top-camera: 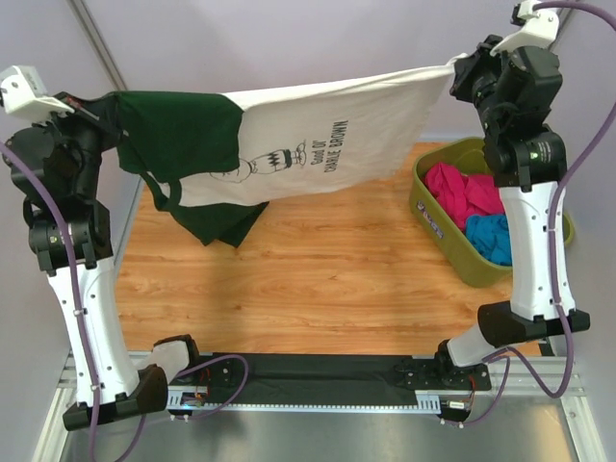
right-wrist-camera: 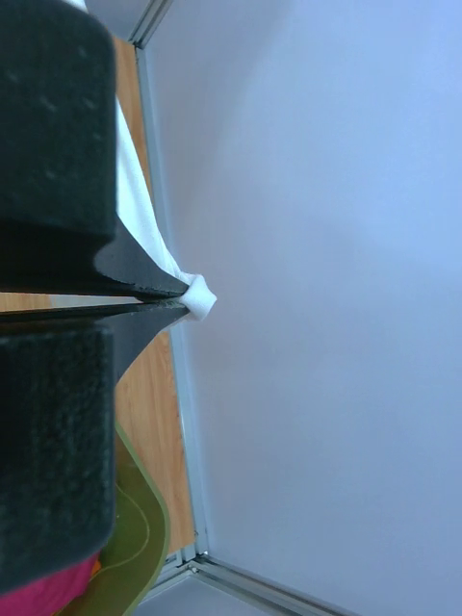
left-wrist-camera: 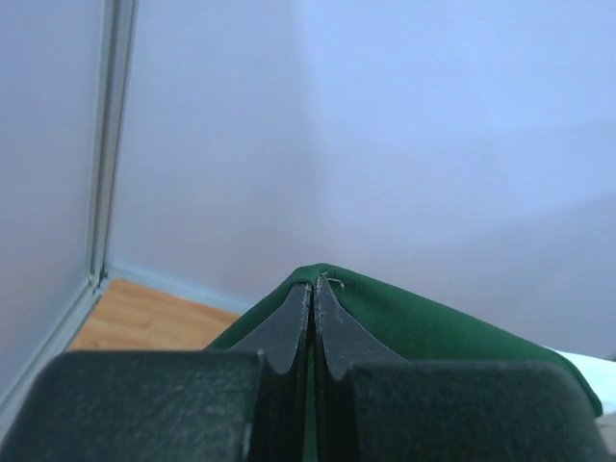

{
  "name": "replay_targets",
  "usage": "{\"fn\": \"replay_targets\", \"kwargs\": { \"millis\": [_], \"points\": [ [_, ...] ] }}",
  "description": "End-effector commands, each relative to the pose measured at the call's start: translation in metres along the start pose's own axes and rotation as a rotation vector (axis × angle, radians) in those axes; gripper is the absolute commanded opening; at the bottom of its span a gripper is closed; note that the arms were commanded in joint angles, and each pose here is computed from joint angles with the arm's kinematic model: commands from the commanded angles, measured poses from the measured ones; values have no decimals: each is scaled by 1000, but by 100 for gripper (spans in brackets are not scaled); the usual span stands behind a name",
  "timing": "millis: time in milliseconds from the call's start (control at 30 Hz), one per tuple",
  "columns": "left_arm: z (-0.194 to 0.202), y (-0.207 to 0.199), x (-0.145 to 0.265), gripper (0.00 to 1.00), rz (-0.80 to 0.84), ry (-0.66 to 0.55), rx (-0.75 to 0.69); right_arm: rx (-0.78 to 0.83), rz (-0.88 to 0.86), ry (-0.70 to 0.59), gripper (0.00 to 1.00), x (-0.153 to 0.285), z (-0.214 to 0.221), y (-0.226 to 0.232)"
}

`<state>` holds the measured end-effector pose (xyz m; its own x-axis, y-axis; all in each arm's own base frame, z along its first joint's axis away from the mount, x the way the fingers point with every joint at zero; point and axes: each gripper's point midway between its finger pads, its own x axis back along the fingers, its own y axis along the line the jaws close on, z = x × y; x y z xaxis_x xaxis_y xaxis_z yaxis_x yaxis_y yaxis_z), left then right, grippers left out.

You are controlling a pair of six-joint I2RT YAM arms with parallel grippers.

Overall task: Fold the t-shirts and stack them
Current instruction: Flatten the tshirt out

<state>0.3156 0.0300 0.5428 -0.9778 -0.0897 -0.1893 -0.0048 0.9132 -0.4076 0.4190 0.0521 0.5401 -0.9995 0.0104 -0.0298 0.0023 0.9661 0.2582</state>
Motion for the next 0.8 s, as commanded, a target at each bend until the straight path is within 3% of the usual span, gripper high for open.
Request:
{"fn": "replay_targets", "kwargs": {
  "millis": [0,167,433,767],
  "points": [
    [-50,0,14,0,-62,-133,-66,-17,78,-99,0,17,-32,-16],
    [-86,-22,22,0,-5,-200,-139,12,69,-113,0,39,-42,-17],
    [-85,-34,42,0,29,-145,-173,58,91,-132,0,73,-52,-27],
    [-106,-56,117,0,32,-175,-176,24,31,-165,0,131,-65,-24]
  ]
}}
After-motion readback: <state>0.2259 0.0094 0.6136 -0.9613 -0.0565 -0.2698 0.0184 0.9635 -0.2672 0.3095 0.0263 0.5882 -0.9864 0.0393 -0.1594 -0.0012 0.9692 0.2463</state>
